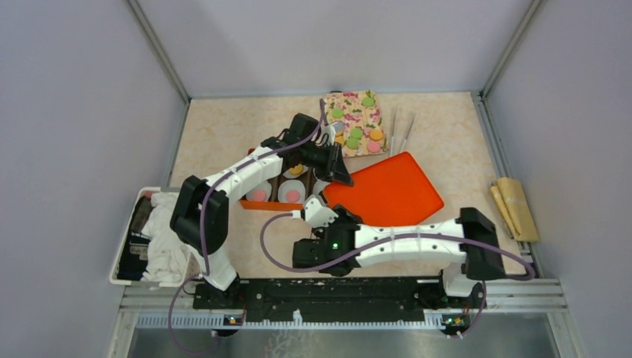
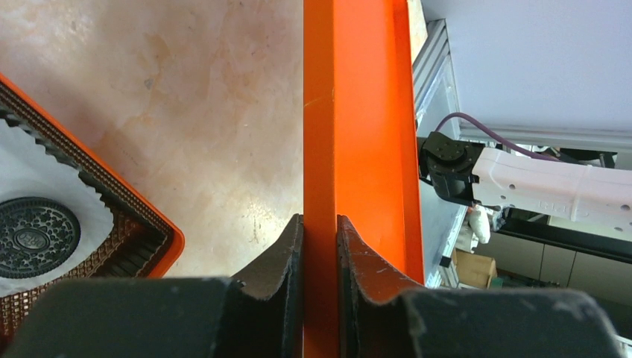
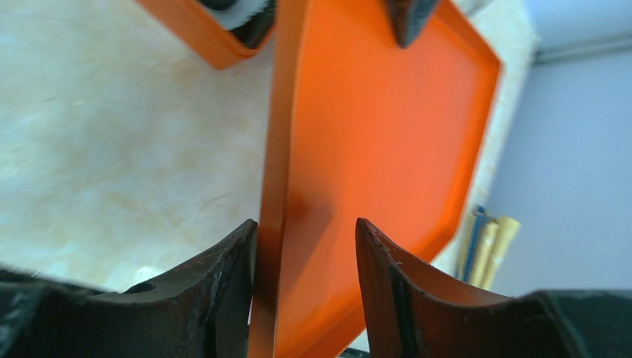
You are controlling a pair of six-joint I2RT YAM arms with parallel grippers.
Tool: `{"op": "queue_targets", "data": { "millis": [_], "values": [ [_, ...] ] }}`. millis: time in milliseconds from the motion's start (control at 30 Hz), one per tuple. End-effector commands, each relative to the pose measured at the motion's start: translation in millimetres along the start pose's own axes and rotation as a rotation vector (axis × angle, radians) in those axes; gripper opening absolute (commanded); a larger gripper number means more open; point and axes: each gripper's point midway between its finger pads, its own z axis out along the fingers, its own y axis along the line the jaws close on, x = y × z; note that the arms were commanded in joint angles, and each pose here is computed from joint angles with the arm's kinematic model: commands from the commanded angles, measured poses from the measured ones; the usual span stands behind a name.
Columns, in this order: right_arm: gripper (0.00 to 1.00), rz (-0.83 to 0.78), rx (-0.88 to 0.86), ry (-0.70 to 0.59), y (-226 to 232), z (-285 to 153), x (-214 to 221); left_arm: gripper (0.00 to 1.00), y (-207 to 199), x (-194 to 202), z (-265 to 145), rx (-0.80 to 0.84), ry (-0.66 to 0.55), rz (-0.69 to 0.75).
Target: Pack the cookies
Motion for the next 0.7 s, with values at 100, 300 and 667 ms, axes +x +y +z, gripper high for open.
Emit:
{"op": "queue_targets", "data": {
  "millis": [100, 300, 667],
  "values": [
    [0.47, -0.079, 0.294, -0.017, -13.7, 14.9, 4.0, 0.11, -27.5, -3.8, -14.1, 0.076, 0.008, 0.042],
    [0.05, -0.037, 0.291, -0.011, -4.6, 17.8, 3.5, 0.10, -22.9, -6.5, -21.6, 0.040, -0.003, 0.038],
    [0.00, 0.023, 0.284, -0.042, -5.8, 14.2, -10.5, 0.62, -50.3, -71.0, -71.3, 0.037, -0.197, 0.170]
  ]
}}
